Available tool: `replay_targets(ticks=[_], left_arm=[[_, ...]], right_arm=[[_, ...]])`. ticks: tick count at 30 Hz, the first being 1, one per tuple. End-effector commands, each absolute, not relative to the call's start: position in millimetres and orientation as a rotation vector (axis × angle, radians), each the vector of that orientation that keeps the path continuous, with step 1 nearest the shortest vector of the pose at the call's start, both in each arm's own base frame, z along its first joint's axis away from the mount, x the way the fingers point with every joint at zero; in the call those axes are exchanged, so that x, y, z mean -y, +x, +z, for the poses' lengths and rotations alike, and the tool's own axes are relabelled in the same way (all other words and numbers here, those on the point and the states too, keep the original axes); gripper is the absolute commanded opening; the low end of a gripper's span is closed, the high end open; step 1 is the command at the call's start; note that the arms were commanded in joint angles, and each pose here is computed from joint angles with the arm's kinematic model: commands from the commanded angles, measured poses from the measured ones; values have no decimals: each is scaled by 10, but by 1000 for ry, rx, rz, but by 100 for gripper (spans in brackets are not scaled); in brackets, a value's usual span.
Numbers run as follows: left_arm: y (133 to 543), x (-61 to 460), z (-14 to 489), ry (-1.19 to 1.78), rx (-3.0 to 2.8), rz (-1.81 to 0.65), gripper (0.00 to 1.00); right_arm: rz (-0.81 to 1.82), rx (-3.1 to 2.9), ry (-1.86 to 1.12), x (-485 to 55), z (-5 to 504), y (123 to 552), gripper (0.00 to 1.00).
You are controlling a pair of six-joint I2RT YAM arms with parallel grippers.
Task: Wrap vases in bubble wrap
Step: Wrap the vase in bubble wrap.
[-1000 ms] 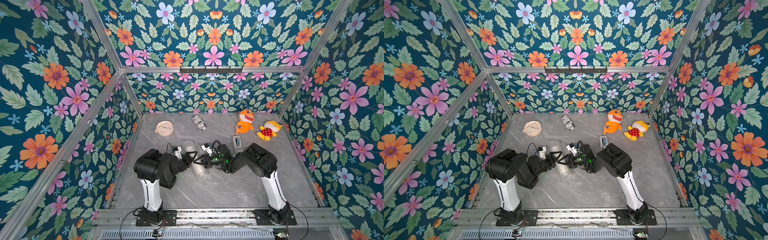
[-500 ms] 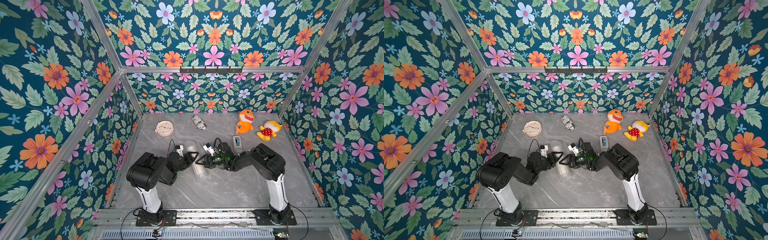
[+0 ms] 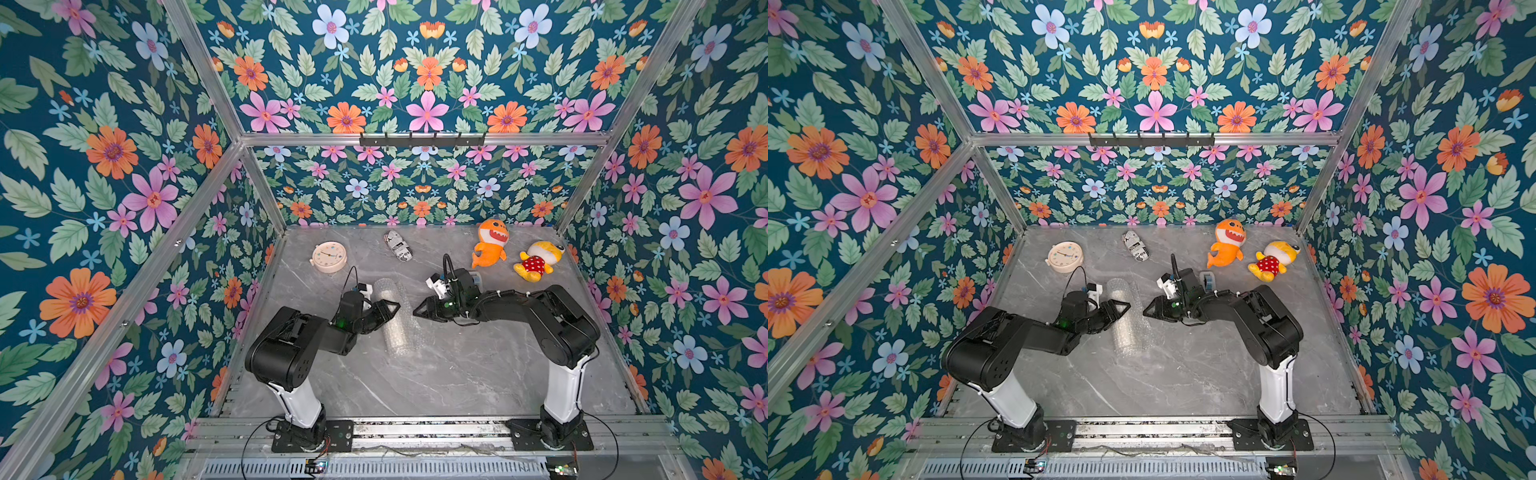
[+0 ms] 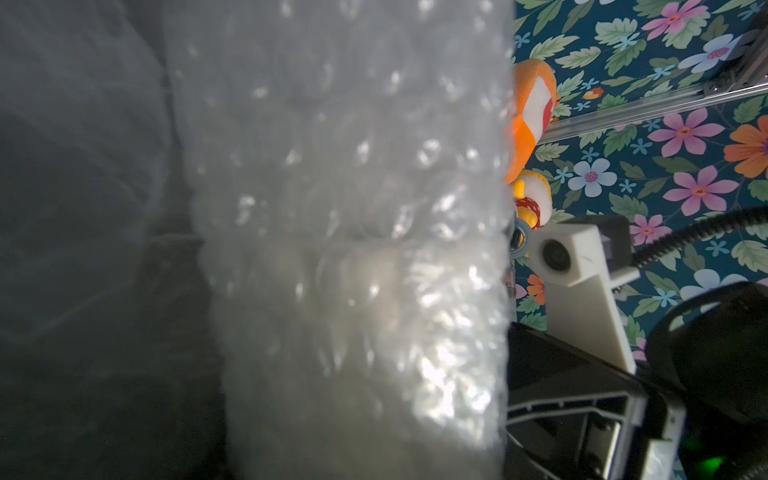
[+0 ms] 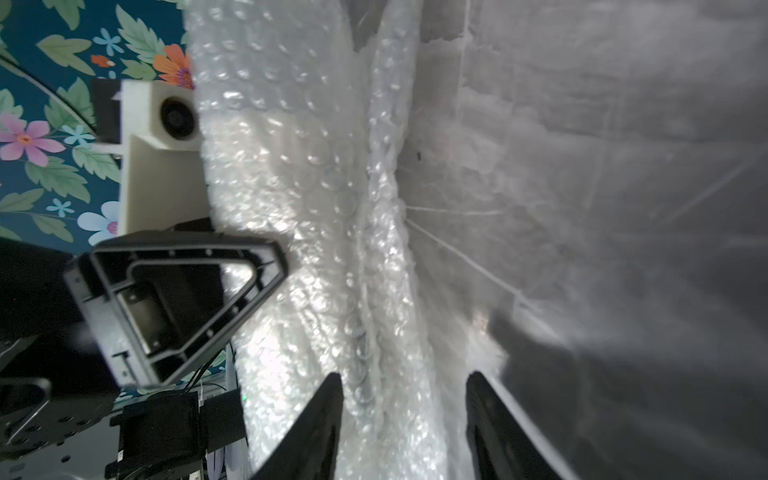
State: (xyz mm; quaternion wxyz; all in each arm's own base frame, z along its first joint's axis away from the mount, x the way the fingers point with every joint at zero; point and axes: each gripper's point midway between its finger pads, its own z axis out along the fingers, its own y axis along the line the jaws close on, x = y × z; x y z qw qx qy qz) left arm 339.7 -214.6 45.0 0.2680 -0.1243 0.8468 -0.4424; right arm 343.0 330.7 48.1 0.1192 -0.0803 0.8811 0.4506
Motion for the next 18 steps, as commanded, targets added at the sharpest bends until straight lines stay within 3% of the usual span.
replay_targets(ticks=[1,3,7,12,18], left_arm=[[3286,2133,286,-276,-2347,-1161,50],[3278,2140,275,-277,-2345,-1173,50],[3277,2140,272,-278,-2344,-1179,50],[3290,2156,325,-270,-2334,-1201,51],[3270,2123,340,-259,-2351,-1186,55]], right_arm=[[1333,-2602,-243,-3370,422,3470,50],[1367,-2592,-239,-3427,400,3512,50],[1410,-2566,-230,-3481,373,3553,36],[1492,-2544,-221,-3536,343,3518,32],[1575,-2502,-213,-3623,389,3482,12]])
